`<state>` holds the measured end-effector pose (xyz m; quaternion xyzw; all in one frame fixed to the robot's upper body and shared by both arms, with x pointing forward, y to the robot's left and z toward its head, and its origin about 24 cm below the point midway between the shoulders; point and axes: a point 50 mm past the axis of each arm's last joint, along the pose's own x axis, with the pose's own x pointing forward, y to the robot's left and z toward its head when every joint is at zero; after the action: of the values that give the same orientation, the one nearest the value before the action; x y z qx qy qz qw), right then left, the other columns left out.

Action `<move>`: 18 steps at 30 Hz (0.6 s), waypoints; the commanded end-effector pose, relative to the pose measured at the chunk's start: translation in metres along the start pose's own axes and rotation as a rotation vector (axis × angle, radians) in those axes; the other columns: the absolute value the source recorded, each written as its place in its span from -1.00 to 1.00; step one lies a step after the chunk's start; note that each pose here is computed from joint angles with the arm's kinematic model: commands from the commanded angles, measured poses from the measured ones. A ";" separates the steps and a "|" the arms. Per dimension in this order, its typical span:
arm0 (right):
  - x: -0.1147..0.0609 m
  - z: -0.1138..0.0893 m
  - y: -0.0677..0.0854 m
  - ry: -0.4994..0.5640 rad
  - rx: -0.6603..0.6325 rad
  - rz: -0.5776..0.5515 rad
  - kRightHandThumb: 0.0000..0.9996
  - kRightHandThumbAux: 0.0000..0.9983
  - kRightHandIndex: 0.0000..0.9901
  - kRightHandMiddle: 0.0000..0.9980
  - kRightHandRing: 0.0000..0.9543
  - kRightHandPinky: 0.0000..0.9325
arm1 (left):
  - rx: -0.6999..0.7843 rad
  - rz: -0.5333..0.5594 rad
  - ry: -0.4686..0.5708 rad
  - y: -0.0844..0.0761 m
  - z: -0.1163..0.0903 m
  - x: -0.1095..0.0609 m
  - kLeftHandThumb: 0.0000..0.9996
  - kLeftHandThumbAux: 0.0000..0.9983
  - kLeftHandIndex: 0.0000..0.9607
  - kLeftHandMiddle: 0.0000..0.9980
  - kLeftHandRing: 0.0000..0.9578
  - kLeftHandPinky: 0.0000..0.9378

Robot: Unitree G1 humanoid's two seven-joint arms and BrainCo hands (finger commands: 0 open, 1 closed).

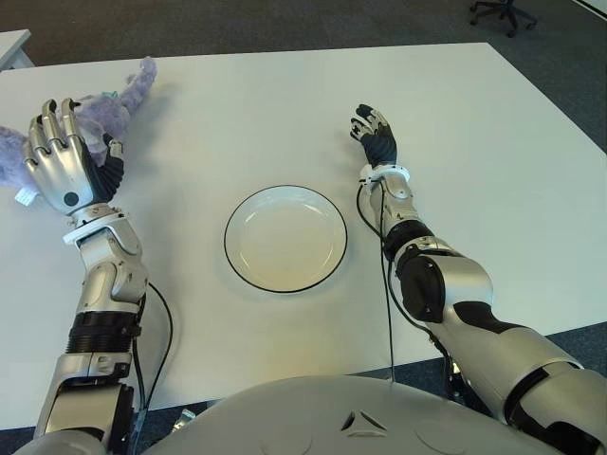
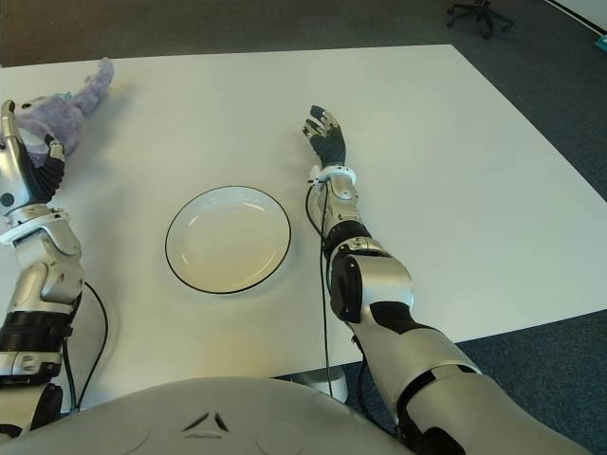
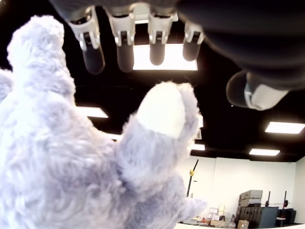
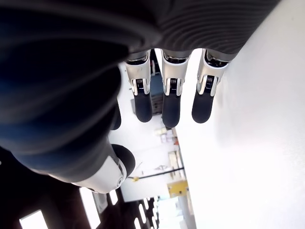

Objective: Put the doll into the plate.

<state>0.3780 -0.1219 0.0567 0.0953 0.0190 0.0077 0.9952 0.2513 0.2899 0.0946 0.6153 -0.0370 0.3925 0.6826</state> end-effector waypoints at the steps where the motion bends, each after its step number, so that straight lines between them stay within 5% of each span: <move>1: -0.013 -0.030 -0.016 0.133 0.021 -0.053 0.23 0.60 -0.60 -0.71 -0.70 -0.64 | -0.014 0.006 -0.005 -0.002 0.001 0.004 0.08 -0.33 -0.82 -0.78 -0.75 -0.64; 18: -0.014 -0.029 -0.019 0.108 0.100 -0.044 0.27 0.57 -0.62 -0.71 -0.74 -0.69 | -0.051 0.010 -0.022 -0.007 0.004 0.011 0.22 -0.21 -0.75 -0.70 -0.67 -0.56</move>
<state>0.3785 -0.1339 0.0576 0.1262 0.0116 0.0008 0.9919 0.2624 0.2922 0.0962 0.6062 -0.0524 0.3883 0.6921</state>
